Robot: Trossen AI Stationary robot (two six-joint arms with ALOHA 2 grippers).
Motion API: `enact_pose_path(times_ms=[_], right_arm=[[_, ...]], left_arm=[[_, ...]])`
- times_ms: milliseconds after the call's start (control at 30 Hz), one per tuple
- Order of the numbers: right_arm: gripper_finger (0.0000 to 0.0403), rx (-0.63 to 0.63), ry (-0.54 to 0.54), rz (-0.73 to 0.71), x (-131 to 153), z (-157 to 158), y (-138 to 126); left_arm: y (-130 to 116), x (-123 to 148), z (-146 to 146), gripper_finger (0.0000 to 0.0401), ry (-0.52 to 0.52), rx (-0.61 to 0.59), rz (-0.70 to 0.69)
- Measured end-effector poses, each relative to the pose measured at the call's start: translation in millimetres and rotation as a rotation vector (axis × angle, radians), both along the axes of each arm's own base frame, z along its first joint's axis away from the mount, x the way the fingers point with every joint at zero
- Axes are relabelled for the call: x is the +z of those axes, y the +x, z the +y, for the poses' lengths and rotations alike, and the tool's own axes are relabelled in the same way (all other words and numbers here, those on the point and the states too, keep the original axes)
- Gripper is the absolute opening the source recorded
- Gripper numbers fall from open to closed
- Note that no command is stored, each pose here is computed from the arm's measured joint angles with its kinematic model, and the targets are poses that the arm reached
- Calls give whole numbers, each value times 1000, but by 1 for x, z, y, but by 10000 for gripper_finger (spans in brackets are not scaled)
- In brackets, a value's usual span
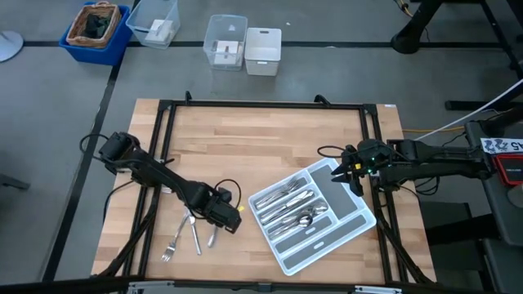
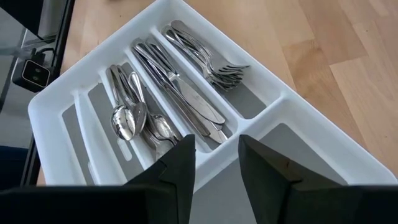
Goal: Sort silverware
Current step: Put the silver table knife into the silverware tray
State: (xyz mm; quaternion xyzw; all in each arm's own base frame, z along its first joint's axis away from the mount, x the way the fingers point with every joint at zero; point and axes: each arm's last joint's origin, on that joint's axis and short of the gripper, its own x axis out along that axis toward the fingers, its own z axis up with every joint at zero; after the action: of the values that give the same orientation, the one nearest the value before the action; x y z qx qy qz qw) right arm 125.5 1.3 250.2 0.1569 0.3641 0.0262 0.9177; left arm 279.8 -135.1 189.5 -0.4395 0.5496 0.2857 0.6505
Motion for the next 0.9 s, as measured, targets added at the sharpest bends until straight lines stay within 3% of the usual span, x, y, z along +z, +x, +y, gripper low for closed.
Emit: enact_pose_path(times_ms=[133,400,733,900], right_arm=[[124,0,0,0,0,0,0],[124,0,0,0,0,0,0],[124,4,4,3,0,0,0],[124,5,5,-2,0,0,0]], left_arm=[[2,12,0,13,-14,-18,-67],[-1,8,1,6,24,-81,-38],[0,-15,0,114,103,-209,56],[5,-34,-2,138,138,-300,104]])
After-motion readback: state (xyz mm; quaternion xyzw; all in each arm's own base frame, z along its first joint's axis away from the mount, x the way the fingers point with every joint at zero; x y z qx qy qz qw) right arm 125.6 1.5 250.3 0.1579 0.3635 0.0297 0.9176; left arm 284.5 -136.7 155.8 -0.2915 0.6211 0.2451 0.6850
